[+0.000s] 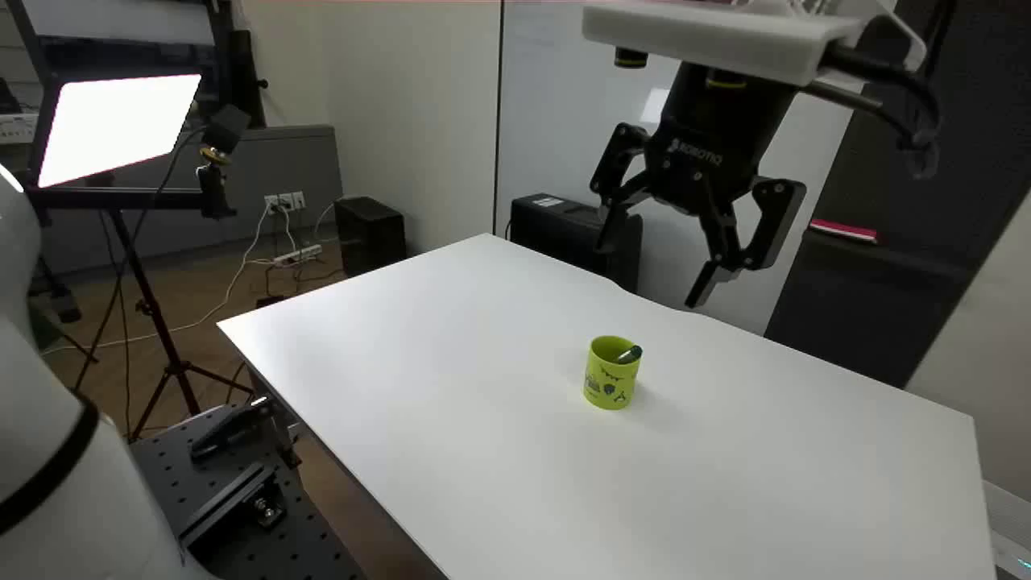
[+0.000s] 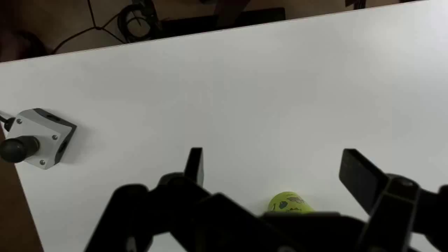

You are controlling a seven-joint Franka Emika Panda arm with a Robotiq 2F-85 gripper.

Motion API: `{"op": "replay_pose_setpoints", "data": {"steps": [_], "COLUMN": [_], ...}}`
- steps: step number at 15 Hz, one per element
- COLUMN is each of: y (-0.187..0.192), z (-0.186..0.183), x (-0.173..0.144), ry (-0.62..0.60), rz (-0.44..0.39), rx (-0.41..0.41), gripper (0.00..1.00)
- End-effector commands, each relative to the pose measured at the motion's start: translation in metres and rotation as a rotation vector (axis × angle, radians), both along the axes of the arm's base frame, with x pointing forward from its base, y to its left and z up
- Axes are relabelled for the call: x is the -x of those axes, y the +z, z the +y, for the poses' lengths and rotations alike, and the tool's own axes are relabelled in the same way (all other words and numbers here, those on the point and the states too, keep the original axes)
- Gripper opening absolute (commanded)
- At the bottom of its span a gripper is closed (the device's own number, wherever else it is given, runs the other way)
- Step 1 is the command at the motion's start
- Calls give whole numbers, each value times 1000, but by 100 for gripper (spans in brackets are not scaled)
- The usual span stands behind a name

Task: Take the marker out of the cup and place it on the table

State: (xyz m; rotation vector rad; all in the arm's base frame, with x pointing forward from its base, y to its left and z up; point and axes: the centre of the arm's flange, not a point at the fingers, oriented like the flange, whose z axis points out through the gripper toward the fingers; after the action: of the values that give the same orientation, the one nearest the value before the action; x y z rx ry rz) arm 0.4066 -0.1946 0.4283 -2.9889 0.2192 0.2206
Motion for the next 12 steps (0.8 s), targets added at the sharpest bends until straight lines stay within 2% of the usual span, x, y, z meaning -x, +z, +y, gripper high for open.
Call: {"op": "replay_pose_setpoints", "data": {"steps": [1,7,9,12], "y": [0,1,-13,-41], "z": [0,0,-7,-9], "x": [0,-1,-23,-57], "ry": [0,0,24,30], "rz": [-2,-5,24,16], "rx": [1,2,-48,-113], "gripper": [100,100,100,100]}}
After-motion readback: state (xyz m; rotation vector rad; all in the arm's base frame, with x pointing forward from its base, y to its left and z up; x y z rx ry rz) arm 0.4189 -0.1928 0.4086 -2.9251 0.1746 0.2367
